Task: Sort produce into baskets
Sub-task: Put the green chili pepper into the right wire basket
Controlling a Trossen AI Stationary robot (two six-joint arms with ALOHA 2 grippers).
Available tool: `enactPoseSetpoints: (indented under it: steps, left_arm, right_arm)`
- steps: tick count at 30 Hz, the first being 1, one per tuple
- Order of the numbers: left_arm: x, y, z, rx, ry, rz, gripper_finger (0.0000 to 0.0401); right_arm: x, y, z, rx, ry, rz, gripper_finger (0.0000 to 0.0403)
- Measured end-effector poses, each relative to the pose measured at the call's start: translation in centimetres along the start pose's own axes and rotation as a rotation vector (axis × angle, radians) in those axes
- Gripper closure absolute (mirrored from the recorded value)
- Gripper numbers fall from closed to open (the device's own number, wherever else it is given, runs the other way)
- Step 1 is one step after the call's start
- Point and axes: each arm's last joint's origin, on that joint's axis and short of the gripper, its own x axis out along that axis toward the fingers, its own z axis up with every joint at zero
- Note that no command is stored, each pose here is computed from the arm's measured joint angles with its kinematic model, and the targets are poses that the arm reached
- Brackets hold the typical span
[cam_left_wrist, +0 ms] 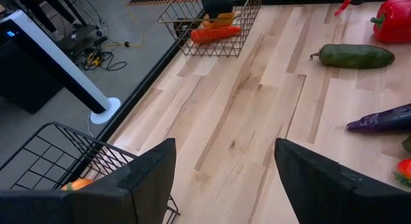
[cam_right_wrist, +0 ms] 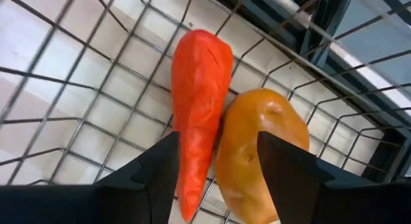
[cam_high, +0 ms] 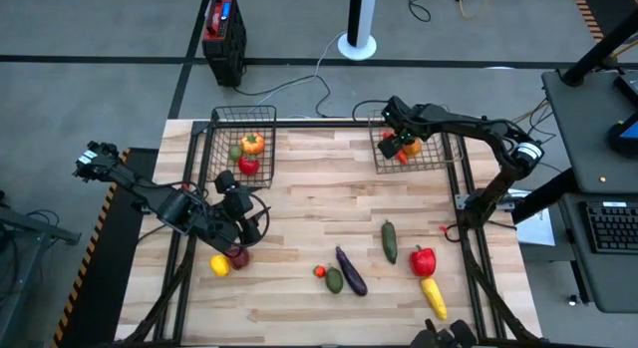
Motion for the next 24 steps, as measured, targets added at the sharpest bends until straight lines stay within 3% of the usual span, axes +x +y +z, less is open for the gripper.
enactPoseSetpoints:
  steps: [12, 16, 24]
  left_arm:
    - [1.3, -0.6, -2.1, -0.081, 0.007, 0.005, 0.0155]
    - [2.1, -1.4, -2.9, -0.103, -0.037, -0.027, 0.0155]
    - [2.9, -2.1, -3.9, -0.117, -0.071, -0.076, 0.0155]
  right_arm:
    - [-6.0, 1.0, 1.9, 0.010, -0.085, 0.043, 0.0208]
    - [-8.4, 2.9, 1.8, -0.027, -0.130, 0.095, 0.0207]
    - [-12.2, 9.0, -0.1, -0.151, -0.169, 0.326, 0.0206]
